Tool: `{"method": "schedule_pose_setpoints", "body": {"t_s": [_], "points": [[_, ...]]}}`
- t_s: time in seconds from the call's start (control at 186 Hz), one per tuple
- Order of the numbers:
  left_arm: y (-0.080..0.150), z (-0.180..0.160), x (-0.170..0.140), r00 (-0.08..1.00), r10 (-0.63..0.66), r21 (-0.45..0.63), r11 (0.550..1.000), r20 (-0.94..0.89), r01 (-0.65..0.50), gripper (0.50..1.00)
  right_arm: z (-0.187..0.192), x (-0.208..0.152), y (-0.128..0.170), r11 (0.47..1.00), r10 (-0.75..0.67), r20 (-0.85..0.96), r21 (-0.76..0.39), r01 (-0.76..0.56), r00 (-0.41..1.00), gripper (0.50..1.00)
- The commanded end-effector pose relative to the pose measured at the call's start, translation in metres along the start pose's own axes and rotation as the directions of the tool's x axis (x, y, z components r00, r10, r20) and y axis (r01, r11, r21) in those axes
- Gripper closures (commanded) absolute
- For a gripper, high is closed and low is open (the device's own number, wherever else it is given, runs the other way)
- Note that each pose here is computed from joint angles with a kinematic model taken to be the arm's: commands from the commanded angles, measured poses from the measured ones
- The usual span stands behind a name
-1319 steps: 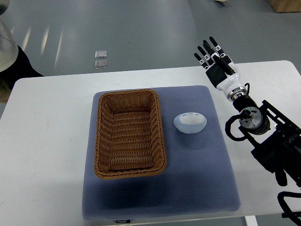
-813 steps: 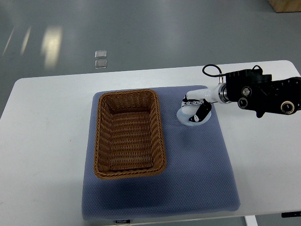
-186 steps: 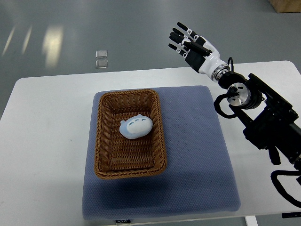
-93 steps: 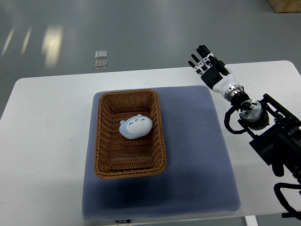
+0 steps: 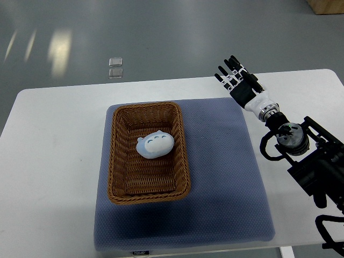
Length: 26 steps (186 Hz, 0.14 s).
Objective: Place blue toy in brown basket
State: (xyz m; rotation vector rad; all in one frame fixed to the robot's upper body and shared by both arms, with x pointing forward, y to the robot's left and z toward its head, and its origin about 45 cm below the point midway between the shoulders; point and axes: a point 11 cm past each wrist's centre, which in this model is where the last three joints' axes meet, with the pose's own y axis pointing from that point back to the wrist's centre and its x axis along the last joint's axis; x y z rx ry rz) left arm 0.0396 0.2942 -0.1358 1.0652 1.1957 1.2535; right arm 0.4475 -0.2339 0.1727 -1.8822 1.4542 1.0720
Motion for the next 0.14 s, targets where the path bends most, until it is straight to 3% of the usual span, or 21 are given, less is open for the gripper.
{"method": "schedule_pose_setpoints", "body": {"t_s": [0.0, 0.135], "points": [[0.0000, 0.0001, -0.0010, 1.000, -0.003, 0.000, 1.000, 0.001, 0.003, 0.500, 0.0014, 0.0001, 0.0008, 1.000, -0.007, 0.003, -0.001, 0.007, 1.000, 0.591], [-0.0001, 0.0001, -0.0010, 1.000, 0.000, 0.000, 1.000, 0.001, 0.000, 0.500, 0.0014, -0.0012, 0.0007, 1.000, -0.017, 0.005, 0.005, 0.017, 1.000, 0.591]]}}
